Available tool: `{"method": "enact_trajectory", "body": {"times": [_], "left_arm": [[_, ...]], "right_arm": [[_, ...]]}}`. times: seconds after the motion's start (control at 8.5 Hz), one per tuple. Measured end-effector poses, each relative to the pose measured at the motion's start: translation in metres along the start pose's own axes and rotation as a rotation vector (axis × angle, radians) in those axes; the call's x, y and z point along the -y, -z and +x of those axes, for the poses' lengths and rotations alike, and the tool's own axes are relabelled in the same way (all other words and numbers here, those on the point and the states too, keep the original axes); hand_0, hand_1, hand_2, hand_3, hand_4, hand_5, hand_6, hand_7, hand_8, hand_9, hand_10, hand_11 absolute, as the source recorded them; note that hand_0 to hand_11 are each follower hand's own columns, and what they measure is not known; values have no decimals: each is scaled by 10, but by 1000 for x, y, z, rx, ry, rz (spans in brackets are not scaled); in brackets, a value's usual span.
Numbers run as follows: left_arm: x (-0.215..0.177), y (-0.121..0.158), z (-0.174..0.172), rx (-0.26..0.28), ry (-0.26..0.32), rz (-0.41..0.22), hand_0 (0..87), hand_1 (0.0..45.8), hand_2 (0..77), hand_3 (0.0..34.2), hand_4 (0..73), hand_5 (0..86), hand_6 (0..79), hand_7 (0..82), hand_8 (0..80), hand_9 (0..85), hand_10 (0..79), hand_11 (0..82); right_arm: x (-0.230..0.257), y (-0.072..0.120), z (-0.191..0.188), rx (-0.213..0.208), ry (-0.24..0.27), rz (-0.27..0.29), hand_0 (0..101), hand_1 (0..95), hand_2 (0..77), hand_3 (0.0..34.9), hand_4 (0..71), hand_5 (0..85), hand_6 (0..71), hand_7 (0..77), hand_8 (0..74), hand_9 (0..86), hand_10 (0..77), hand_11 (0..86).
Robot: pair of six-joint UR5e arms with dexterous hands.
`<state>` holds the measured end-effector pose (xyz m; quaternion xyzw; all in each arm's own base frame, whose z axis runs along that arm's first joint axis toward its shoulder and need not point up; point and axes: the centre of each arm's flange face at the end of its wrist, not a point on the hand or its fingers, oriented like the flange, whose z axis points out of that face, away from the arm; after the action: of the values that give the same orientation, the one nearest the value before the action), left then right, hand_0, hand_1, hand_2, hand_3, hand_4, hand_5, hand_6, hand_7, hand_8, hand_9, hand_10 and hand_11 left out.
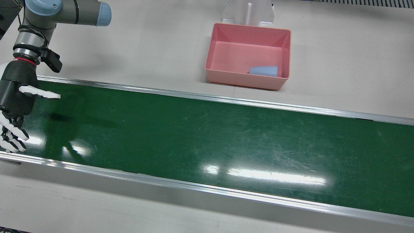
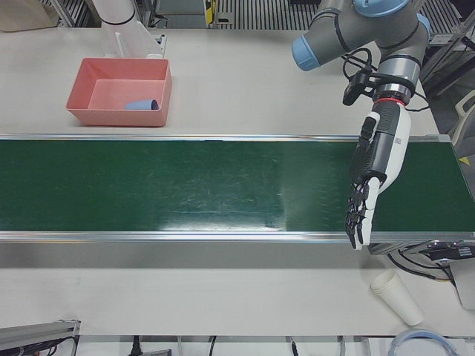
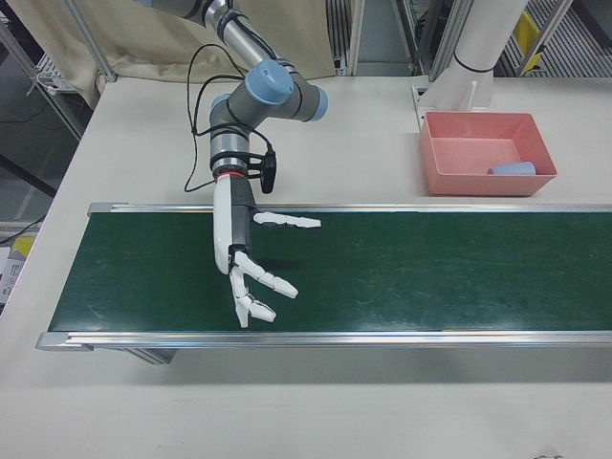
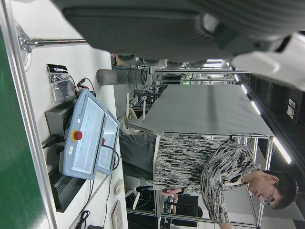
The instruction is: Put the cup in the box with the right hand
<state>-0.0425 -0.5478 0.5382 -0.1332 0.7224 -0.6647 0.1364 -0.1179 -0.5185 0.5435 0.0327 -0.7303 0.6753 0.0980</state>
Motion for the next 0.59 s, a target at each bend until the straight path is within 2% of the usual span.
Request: {"method": "enact_trajectory", "body": {"times": [0.12,0.24,0.35,0.47,0.59], "left_arm": [[0,0,0,0,0,0,0,5,5,0,11,5,5,5,0,0,0,0],[0,0,0,0,0,0,0,5,5,0,11,5,5,5,0,0,0,0],[0,0,0,0,0,0,0,5,5,0,11,5,0,5,0,0,0,0],[0,0,0,0,0,0,0,5,5,0,11,0,0,5,0,0,0,0],[0,0,0,0,0,0,0,5,5,0,11,5,0,5,0,0,0,0]], "right_arm": [[-4,1,-9,15,-5,-8,612,207,55,0,175,87,87,316,169,240,44,87],[-2,11,-30,43,-4,-7,612,202,55,0,175,87,87,311,169,256,65,104],[10,28,-63,91,10,11,610,180,22,0,175,87,87,311,158,256,60,120],[29,45,-93,127,29,23,612,202,114,0,153,87,87,305,158,262,60,120],[56,58,-118,137,44,35,596,147,55,0,153,87,87,305,153,262,60,76]]}}
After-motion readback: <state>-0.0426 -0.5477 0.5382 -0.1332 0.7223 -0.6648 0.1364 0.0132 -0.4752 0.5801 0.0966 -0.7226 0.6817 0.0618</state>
